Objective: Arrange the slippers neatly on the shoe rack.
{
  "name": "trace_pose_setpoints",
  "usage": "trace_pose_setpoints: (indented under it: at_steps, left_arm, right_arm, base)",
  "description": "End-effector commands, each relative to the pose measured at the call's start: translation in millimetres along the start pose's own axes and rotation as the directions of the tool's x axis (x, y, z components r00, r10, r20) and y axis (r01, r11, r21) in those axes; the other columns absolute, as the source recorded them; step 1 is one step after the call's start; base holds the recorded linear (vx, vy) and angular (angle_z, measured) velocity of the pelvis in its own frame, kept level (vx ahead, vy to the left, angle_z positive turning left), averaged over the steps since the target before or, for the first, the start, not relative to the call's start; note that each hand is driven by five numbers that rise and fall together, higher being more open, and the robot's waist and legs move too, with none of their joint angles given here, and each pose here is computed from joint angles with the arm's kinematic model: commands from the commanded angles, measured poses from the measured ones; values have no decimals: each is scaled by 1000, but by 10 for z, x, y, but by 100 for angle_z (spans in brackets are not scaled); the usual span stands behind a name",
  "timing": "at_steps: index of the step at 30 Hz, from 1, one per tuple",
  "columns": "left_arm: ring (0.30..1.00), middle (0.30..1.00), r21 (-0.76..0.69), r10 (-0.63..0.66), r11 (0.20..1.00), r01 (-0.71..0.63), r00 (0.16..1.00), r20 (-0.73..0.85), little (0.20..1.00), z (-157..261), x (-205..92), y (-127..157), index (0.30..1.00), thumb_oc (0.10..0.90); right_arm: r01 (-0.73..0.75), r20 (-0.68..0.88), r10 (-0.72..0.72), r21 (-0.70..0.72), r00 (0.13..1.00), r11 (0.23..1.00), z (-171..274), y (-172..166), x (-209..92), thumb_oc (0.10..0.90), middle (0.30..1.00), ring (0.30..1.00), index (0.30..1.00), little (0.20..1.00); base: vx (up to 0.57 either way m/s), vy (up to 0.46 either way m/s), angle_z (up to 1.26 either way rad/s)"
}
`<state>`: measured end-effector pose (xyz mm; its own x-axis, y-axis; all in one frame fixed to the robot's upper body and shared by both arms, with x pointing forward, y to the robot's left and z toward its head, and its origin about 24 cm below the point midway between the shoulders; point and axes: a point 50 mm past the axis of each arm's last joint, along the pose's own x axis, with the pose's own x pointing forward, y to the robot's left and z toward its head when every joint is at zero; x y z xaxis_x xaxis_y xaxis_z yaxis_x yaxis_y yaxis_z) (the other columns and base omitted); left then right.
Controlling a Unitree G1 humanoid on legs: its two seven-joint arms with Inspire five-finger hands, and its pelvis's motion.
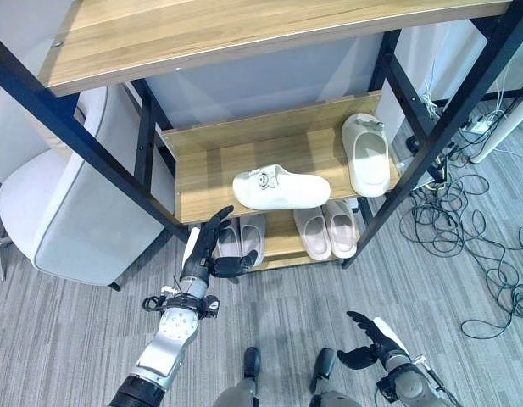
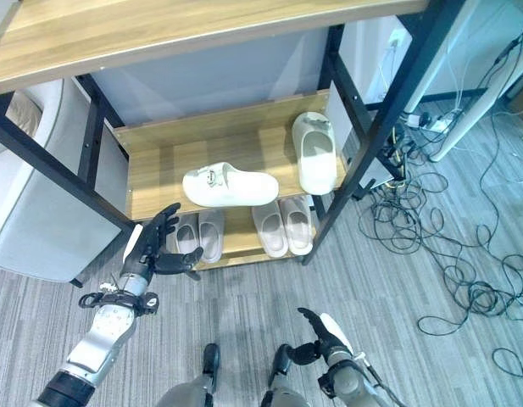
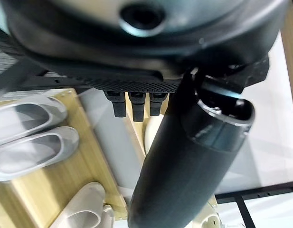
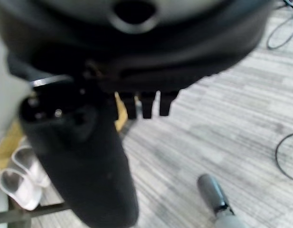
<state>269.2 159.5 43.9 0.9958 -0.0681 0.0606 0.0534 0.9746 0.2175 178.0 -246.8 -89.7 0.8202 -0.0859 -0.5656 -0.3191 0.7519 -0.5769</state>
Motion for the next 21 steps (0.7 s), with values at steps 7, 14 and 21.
trace_pose_setpoints:
  at_steps: [7, 14, 21]
  left_arm:
    - [900, 900, 20, 27, 999, -33, 971, 239, 900, 519, 316, -20, 900, 800]
    - [900, 900, 41, 21, 999, -33, 965, 262, 900, 592, 392, -56, 900, 800]
    - [900, 900, 39, 18, 999, -29, 968, 251, 900, 602, 469, -101, 900, 800]
  right_arm:
    - [52, 78, -53, 12, 996, 999, 118, -84, 3, 800, 900, 900, 900, 900]
    - [48, 81, -48, 4, 995, 999, 128, -95, 9, 800, 900, 900, 900, 900]
    - [45, 83, -44, -4, 996, 999, 135, -113, 16, 800, 900, 900, 900, 900]
  base:
    - [5, 3, -2]
    - [3, 0, -2]
    - [6, -1, -5]
